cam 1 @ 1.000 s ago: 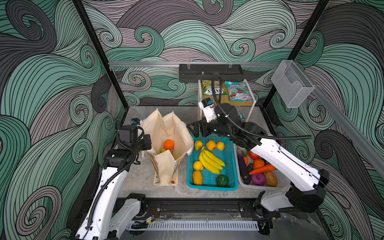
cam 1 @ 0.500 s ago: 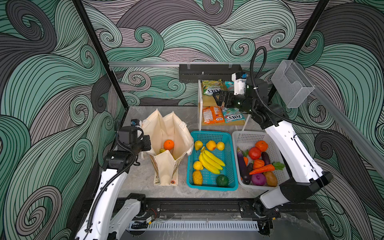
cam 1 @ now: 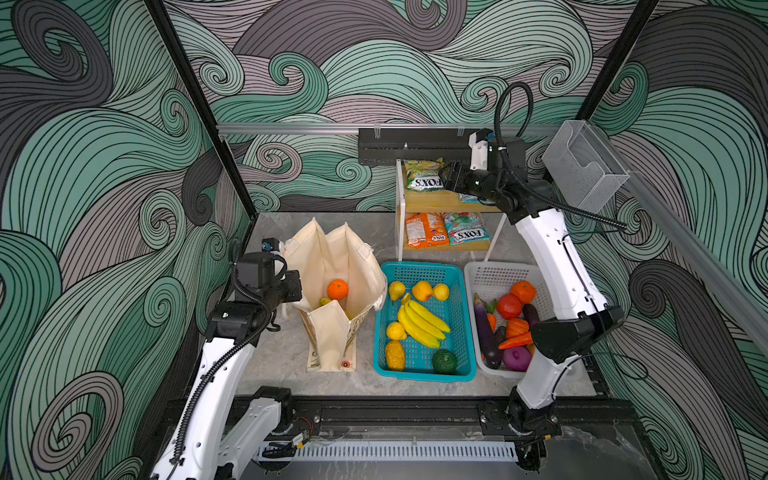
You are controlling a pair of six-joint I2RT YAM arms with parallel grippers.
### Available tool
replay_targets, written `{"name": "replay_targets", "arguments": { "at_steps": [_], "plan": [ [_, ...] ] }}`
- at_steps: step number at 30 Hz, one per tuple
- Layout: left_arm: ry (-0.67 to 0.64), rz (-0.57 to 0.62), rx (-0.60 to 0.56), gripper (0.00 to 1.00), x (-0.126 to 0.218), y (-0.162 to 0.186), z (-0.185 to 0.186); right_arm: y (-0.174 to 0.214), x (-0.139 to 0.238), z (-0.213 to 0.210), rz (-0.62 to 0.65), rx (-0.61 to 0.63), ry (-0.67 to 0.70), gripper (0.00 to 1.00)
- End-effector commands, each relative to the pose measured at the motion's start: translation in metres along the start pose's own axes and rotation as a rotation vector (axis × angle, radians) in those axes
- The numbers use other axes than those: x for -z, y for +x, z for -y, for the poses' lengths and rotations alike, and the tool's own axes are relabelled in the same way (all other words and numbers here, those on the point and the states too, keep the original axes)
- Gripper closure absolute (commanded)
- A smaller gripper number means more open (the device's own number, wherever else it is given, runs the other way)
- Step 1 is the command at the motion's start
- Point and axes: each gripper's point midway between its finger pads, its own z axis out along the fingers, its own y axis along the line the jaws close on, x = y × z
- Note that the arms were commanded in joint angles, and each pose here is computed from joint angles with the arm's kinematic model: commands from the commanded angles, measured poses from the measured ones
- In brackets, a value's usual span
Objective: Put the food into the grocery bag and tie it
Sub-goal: 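Grasp the green Fox's Spring Tea candy bag on the shelf with the right gripper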
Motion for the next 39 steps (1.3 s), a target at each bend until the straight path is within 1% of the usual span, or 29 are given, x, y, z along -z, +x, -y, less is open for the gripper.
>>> {"name": "replay_targets", "arguments": {
  "at_steps": [1, 3, 6, 8, 11, 16, 19, 24, 27, 29, 31, 34, 39],
  "plan": [
    [-0.01, 0.007, -0.013, 1.0, 0.002, 0.001, -0.003, 0.01, -0.007, 0.02, -0.059, 0.047, 0.115, 0.37],
    [-0.004, 0.01, -0.013, 1.0, 0.003, 0.0, -0.002, 0.01, -0.012, 0.023, -0.07, 0.066, 0.132, 0.42],
    [0.003, 0.007, -0.015, 1.0, 0.002, 0.0, -0.001, 0.012, -0.017, 0.026, -0.076, 0.078, 0.143, 0.46],
    [0.008, 0.004, -0.015, 1.0, 0.002, 0.001, 0.0, 0.015, -0.02, 0.027, -0.086, 0.079, 0.143, 0.46],
    [0.01, 0.006, -0.015, 1.0, 0.002, 0.001, 0.0, 0.02, -0.025, 0.026, -0.101, 0.074, 0.135, 0.5],
    [0.011, 0.009, -0.014, 1.0, 0.003, 0.0, 0.0, 0.026, -0.034, 0.024, -0.122, 0.047, 0.108, 0.53],
    [0.012, 0.009, -0.016, 1.0, 0.003, 0.001, 0.0, 0.029, -0.036, 0.025, -0.132, 0.013, 0.104, 0.53],
    [0.016, 0.012, -0.018, 1.0, 0.004, 0.0, 0.001, 0.035, -0.041, 0.029, -0.148, -0.004, 0.12, 0.52],
    [0.017, 0.012, -0.018, 1.0, 0.005, 0.0, 0.001, 0.038, -0.044, 0.031, -0.153, -0.006, 0.121, 0.49],
    [0.017, 0.014, -0.018, 1.0, 0.005, 0.0, 0.001, 0.039, -0.045, 0.029, -0.159, -0.028, 0.094, 0.48],
    [0.018, 0.011, -0.018, 1.0, 0.004, 0.001, 0.001, 0.039, -0.047, 0.027, -0.164, -0.079, 0.042, 0.48],
    [0.021, 0.006, -0.019, 1.0, 0.003, 0.001, 0.001, 0.036, -0.047, 0.025, -0.141, -0.12, -0.001, 0.49],
    [0.015, 0.011, -0.019, 1.0, 0.005, 0.001, 0.0, 0.034, -0.044, 0.021, -0.091, -0.128, -0.034, 0.55]
  ]
}}
